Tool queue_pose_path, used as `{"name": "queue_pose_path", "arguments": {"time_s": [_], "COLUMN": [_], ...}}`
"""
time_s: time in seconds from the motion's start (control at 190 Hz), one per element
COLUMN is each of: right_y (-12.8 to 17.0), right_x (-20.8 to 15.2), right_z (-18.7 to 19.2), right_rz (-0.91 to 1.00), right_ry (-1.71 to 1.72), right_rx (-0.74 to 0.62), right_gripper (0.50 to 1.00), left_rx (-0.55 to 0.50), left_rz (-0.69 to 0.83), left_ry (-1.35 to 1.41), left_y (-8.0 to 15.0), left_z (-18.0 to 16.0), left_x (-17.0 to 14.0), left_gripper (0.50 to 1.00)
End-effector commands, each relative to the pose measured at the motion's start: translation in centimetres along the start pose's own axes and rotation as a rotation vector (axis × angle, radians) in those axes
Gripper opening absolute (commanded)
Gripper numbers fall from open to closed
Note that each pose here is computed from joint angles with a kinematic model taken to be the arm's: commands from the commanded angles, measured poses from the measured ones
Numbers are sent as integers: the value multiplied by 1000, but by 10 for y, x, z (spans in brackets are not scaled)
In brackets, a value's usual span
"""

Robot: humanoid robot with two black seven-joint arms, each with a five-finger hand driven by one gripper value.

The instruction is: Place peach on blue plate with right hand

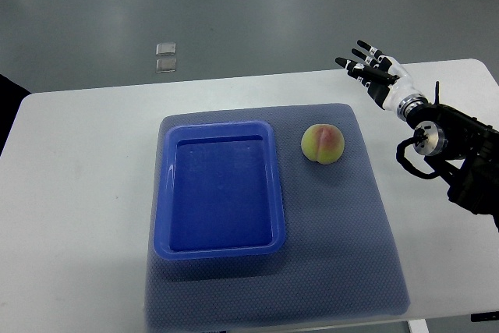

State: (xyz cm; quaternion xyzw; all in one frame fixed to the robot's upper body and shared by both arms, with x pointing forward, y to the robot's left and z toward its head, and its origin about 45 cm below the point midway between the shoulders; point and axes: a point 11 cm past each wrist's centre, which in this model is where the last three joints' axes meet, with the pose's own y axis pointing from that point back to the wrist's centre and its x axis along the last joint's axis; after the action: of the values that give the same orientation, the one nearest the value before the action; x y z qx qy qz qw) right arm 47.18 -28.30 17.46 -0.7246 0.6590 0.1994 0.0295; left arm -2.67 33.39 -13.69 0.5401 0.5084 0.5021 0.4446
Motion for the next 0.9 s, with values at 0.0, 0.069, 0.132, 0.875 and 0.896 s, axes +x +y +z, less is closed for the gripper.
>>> {"name": "queue_pose_path", "arguments": {"time_s": [0.0, 0.069, 0.132, 0.875, 0.896], "right_y": [0, 0, 0, 9, 10], "right_x": [-1, 0, -2, -28, -29], "right_z": [-1, -1, -1, -36, -39], "right_rz": [-12, -14, -20, -439, -459], "right_ry": [14, 17, 18, 574, 607], "right_rx": [0, 0, 1, -57, -63], "right_gripper": [928, 928, 928, 926, 926], "left_rx": [0, 0, 0, 2, 2], "left_rz": [0, 0, 0, 0, 1], "left_ry": [0, 0, 0, 0, 1], "left_y": [0, 0, 0, 0, 0], "left_z": [0, 0, 0, -1, -1], "left_x": [0, 0, 0, 0, 1], "left_gripper": [1000, 1000, 1000, 1000, 1000]}}
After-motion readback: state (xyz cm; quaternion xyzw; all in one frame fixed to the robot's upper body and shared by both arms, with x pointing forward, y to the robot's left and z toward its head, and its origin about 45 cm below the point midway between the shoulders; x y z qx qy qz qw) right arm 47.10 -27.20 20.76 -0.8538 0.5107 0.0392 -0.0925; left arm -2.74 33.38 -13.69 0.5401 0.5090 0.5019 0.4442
